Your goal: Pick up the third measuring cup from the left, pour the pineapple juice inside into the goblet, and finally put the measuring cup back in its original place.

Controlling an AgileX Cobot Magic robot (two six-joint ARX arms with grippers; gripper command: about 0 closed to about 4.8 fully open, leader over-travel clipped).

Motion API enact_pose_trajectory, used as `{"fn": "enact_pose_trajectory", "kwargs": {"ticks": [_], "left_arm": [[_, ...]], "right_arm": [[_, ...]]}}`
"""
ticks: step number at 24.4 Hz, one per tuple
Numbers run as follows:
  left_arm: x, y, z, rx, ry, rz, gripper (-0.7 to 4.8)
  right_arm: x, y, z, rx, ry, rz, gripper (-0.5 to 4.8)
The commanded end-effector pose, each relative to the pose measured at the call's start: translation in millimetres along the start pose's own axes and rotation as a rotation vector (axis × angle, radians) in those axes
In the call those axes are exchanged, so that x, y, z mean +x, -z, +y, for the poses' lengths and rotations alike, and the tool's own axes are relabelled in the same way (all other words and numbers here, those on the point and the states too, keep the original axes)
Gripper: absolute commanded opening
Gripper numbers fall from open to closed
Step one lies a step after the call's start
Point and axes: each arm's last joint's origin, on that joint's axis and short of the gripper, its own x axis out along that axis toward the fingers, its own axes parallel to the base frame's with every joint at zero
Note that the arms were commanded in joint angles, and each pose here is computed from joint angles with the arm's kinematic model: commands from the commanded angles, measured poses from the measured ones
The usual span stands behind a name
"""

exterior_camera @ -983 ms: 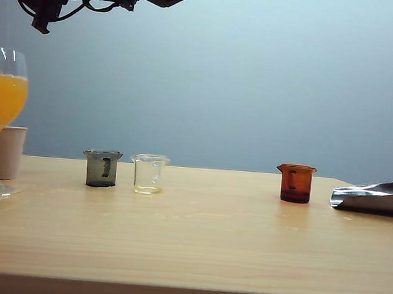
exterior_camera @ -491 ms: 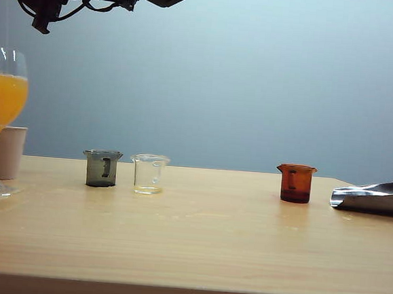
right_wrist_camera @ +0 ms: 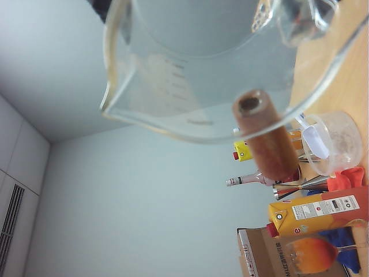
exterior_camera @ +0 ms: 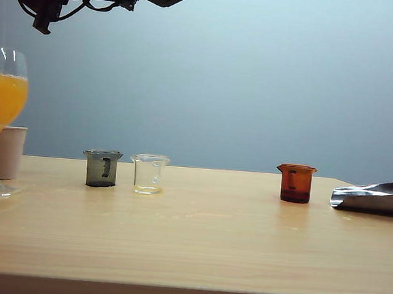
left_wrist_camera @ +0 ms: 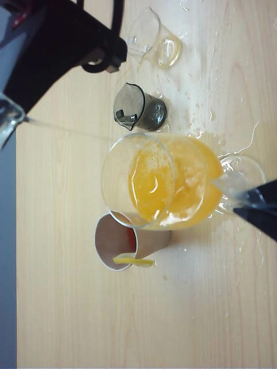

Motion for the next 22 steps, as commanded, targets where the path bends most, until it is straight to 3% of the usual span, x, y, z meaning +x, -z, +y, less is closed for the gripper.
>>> {"fn": "enact_pose_trajectory", "kwargs": {"ticks": [1, 15, 20, 22], "left_arm": [[-1.1, -2.3, -0.2, 0.004, 0.001, -0.018, -0.03], [-1.2, -1.7, -1.5, 0.005, 0.009, -0.012, -0.03], [-0.8, -1.9, -5.2, 0.014, 0.031, -0.013, -0.03], [-0.8, -1.9, -5.2, 0.014, 0.030, -0.013, -0.03]], "right_arm": [[-0.2, -5.9, -12.3, -0.019, 0.032, -0.016, 1.03], [0.1, -7.2, -11.8, 0.007, 0.019, -0.027, 1.03], [-0.4, -6.7, -15.2, 0.119, 0.040, 0.013, 1.03], [-1.1, -4.7, -18.0, 0.232, 0.081, 0.062, 1.03]]}}
